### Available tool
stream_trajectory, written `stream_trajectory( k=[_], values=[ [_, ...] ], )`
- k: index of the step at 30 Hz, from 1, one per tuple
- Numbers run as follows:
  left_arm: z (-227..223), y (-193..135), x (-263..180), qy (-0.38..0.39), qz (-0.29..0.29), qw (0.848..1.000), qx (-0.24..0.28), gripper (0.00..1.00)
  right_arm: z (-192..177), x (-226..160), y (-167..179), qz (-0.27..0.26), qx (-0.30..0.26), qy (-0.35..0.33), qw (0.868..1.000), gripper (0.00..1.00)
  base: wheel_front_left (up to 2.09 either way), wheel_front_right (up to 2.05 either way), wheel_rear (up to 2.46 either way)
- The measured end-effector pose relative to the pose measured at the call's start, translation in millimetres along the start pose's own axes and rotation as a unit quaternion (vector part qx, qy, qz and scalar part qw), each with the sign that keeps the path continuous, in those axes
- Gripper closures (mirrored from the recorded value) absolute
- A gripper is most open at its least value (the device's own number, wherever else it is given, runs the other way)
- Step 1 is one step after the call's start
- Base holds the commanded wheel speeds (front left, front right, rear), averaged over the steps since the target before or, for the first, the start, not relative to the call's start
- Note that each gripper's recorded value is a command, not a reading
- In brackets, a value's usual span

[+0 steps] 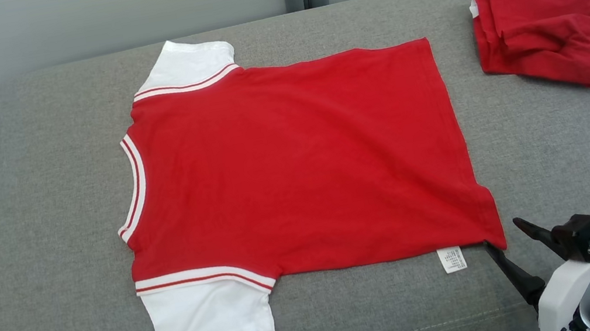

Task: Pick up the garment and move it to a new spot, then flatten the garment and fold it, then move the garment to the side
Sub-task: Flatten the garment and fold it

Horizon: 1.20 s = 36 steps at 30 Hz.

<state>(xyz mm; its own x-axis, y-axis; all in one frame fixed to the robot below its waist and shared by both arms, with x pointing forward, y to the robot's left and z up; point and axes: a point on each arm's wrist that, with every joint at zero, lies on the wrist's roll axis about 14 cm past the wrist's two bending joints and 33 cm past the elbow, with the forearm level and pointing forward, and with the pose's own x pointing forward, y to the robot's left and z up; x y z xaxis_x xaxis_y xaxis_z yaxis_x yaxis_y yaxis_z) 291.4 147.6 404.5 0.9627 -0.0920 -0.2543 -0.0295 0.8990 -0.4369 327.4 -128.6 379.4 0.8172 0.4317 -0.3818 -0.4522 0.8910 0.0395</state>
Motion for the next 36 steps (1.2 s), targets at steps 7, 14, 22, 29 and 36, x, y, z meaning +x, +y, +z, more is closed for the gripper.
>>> stream_trajectory(
  k=[7,14,22,29,36],
  values=[
    [2,16,-1,-0.001,0.020,1.000,0.002,0.00,0,-5,-10,-0.020,-0.009,-0.003,1.000,0.00,0.00,0.00,0.00],
    [40,12,10,-0.058,0.008,0.998,0.013,0.00,28,-7,-25,-0.051,-0.007,-0.048,0.997,0.00,0.00,0.00,0.00],
    [72,-29,20,-0.111,-0.054,0.992,0.026,0.00,77,-13,-28,-0.076,-0.003,-0.128,0.989,0.00,0.00,0.00,0.00],
    [88,-54,18,-0.140,-0.090,0.985,0.038,0.00,113,-24,-28,-0.102,0.005,-0.191,0.976,0.00,0.00,0.00,0.00],
    [95,-60,16,-0.153,-0.090,0.983,0.043,0.00,136,-36,-32,-0.141,0.028,-0.237,0.961,0.00,0.00,0.00,0.00]
  ],
)
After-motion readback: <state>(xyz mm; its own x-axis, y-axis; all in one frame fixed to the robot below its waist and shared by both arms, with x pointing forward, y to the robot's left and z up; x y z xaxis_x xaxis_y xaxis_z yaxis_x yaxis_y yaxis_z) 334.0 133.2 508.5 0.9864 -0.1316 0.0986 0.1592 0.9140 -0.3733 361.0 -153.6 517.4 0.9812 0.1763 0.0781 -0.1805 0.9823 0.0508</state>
